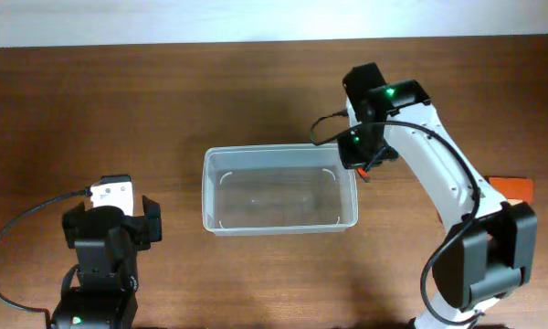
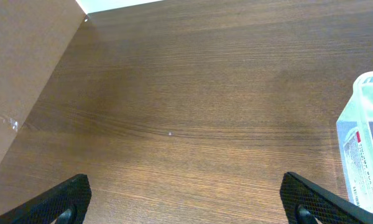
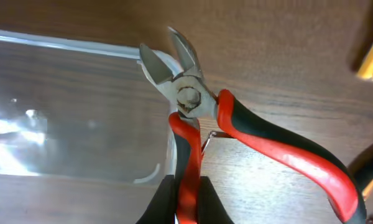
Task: Pack container
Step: 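Carry the red pliers left over the clear container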
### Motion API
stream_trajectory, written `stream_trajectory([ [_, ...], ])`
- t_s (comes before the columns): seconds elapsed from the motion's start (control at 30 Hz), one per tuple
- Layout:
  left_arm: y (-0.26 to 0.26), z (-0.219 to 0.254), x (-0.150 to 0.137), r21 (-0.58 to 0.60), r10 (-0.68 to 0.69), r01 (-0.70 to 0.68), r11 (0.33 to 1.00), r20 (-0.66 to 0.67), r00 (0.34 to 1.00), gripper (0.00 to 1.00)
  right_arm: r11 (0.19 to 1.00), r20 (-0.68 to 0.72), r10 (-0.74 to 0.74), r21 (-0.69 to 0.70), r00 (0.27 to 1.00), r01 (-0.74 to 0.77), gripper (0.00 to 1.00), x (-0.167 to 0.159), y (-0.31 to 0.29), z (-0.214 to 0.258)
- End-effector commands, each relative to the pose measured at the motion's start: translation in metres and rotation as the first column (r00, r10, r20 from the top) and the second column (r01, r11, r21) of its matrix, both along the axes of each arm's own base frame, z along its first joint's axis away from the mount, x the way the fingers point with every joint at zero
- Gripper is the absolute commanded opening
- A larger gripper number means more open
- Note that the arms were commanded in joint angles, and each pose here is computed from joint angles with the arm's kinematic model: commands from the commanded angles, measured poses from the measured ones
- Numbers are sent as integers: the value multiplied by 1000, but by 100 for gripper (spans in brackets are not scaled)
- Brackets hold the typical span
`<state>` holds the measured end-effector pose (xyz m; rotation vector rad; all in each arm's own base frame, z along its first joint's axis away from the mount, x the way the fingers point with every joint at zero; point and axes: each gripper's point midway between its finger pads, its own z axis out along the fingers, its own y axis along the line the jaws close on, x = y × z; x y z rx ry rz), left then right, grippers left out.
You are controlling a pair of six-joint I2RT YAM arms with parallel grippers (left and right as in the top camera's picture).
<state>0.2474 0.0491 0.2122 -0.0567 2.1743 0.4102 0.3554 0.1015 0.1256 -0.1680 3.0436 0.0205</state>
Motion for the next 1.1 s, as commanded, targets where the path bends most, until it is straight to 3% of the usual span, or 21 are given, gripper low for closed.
stream_trajectory([
  [0.0, 0, 9, 1, 16, -7, 7, 1000, 16, 1000, 99, 1000, 97, 19, -18, 995, -17, 4, 8, 0, 34],
  [0.2, 0, 9, 1, 16, -7, 7, 1000, 16, 1000, 99, 998, 82, 56, -16, 995, -55, 4, -5, 11, 45],
  [0.33, 0, 9, 1, 16, -7, 7, 1000, 16, 1000, 99, 983, 61, 182, -20, 981, -181, 4, -20, 36, 45],
  [0.53, 0, 9, 1, 16, -7, 7, 1000, 16, 1000, 99, 932, 84, 364, -28, 928, -362, 4, -36, 82, 46],
  [1.07, 0, 9, 1, 16, -7, 7, 1000, 16, 1000, 99, 799, 69, 601, -22, 796, -601, 5, -53, 125, 28],
])
